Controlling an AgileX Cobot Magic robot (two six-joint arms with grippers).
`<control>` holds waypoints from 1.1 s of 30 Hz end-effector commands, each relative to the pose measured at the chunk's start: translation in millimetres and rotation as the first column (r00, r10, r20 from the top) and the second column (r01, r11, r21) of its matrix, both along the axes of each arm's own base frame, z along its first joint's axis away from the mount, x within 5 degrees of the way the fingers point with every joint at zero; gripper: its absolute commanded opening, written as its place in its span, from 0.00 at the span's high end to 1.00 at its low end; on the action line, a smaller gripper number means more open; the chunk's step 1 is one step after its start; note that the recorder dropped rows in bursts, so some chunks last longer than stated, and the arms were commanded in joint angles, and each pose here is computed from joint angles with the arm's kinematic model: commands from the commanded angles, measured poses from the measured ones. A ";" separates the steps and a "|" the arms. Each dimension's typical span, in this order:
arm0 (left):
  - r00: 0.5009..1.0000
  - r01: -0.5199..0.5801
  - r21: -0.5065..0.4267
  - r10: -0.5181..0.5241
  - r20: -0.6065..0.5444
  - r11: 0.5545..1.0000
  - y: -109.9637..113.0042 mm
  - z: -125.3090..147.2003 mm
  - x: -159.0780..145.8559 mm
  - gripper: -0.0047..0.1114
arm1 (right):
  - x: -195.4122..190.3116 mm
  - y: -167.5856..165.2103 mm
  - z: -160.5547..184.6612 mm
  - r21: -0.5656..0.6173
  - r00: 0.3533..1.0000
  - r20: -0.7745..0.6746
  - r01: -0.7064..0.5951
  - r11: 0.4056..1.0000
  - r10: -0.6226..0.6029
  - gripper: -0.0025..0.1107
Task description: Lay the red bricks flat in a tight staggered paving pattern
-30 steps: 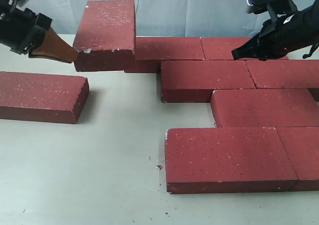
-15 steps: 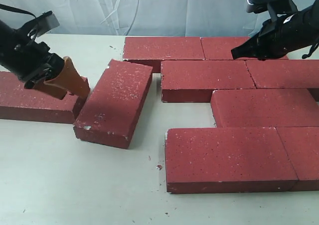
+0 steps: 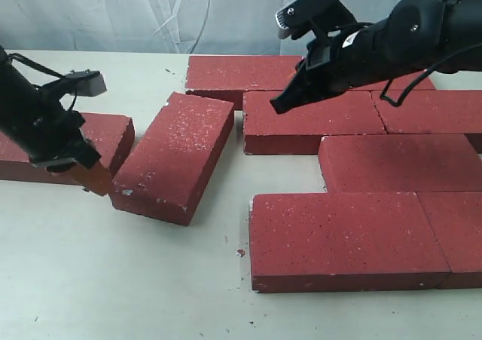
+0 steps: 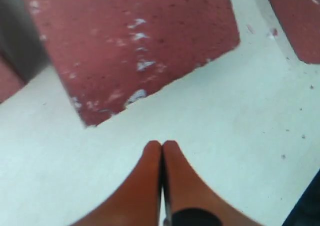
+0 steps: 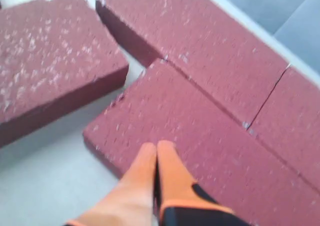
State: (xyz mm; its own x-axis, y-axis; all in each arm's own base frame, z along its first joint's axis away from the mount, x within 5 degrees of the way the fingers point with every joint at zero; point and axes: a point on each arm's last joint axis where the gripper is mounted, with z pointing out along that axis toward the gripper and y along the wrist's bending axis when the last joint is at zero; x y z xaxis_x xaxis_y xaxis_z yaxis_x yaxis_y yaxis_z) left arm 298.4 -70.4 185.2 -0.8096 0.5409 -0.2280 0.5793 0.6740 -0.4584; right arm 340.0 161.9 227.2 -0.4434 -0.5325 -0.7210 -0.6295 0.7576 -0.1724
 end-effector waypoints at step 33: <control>0.947 0.320 -0.060 -0.318 0.037 0.945 -33.8 -39.9 -20.6 0.96 | 161.2 65.5 -79.4 -0.002 0.774 -0.152 -0.622 0.783 0.615 0.99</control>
